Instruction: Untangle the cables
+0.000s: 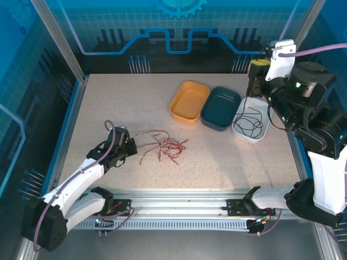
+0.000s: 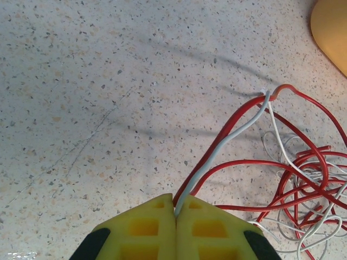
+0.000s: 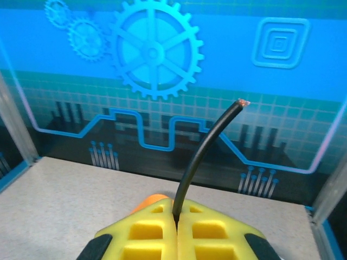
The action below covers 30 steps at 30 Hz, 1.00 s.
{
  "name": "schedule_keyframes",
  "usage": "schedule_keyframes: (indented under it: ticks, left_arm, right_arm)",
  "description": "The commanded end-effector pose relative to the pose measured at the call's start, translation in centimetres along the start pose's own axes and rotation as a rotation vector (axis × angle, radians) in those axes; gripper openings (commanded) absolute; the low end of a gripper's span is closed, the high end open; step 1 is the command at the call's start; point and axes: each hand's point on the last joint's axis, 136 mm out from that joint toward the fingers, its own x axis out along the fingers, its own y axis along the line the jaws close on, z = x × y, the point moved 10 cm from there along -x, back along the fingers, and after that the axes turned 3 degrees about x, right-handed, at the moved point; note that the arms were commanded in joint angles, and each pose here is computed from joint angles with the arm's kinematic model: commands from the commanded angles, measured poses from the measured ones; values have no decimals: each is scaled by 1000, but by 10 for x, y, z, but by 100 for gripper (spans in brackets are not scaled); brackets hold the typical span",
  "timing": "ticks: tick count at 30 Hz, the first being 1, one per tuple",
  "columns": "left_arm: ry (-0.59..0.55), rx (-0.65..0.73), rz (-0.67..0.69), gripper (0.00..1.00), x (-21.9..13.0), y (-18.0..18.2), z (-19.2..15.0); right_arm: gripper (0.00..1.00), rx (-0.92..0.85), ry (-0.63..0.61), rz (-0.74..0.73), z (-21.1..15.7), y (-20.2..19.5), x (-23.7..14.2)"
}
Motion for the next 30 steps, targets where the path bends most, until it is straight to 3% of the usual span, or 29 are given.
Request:
schedule_keyframes:
  ticks: [1,7,22,30]
  left_arm:
    - [18,26,-13,0,0,1,-1]
    - [15,30,-32,0,-2,0,-1]
    - [22,23,-42,0,-1,0,-2]
    - [32,14,-54,0,3,-1,-3]
  right_arm:
    - [0,-18,-2,-111,-2,-12,6]
    - [0,-4,42,-213,-9,-34,29]
    - [0,84,162,-245,-32,-98,110]
    - [0,77,203,-216,-78,-103,133]
